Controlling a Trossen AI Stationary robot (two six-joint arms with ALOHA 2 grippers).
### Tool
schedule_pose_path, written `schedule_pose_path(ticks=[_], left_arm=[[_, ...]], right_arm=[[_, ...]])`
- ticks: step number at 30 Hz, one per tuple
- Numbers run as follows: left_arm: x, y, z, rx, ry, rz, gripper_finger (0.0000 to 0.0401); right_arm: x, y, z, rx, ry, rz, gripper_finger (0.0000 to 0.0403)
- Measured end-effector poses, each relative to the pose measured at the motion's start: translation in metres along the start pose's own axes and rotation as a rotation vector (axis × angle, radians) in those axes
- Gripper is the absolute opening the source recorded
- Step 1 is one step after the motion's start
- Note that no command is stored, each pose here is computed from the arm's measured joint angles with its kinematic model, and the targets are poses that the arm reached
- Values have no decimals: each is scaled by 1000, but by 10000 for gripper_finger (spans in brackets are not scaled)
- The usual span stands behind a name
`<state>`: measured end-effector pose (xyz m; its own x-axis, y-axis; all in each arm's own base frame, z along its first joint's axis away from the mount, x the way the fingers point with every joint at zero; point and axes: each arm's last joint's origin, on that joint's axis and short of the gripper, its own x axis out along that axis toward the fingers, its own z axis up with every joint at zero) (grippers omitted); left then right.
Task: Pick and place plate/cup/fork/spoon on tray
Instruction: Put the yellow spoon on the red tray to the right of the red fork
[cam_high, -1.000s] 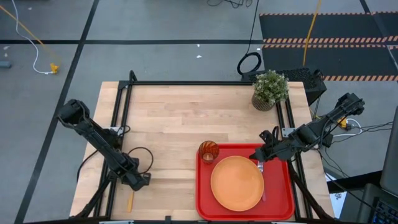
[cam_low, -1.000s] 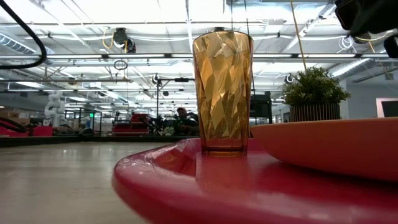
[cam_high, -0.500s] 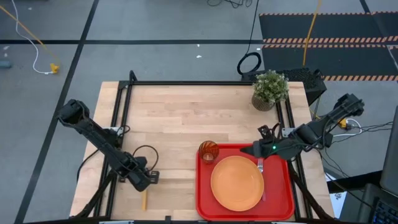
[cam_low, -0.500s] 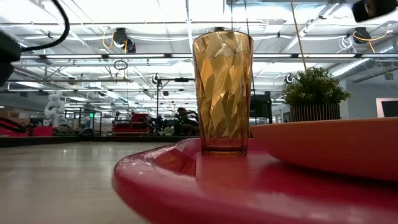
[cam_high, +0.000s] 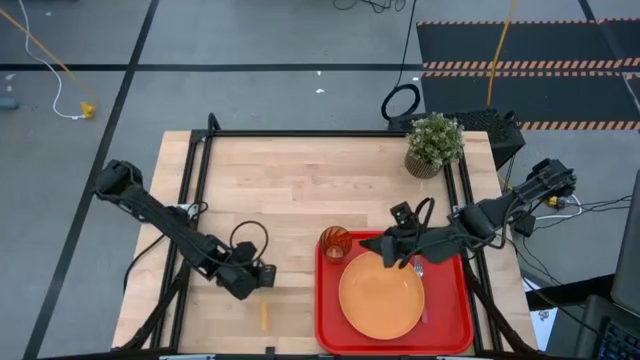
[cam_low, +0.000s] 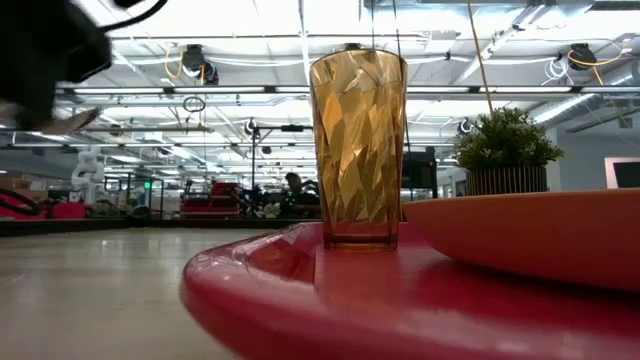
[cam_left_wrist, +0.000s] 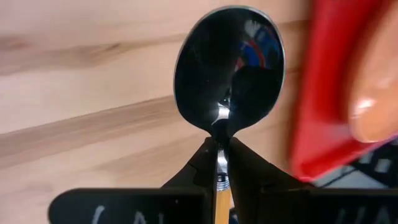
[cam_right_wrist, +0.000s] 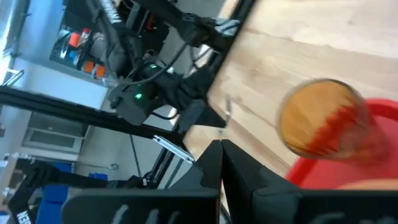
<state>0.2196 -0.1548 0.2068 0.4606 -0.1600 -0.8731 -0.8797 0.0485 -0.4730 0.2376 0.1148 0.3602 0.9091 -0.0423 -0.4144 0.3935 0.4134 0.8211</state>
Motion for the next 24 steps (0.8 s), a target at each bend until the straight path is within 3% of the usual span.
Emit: schedule_pose_path(ticks=[7, 14, 19, 24], left_arm=[[-27, -48, 9, 64, -93, -188, 26], [-74, -100, 19, 171, -203, -389, 26], [-108, -128, 32, 245, -289, -498, 26], [-135, -146, 46, 311, -359, -562, 26]], right_arm=[[15, 34, 3, -119, -19, 31, 0], [33, 35, -9, -69, 68, 41, 6], [43, 42, -15, -50, 102, 125, 54], [57, 39, -16, -53, 103, 104, 127]])
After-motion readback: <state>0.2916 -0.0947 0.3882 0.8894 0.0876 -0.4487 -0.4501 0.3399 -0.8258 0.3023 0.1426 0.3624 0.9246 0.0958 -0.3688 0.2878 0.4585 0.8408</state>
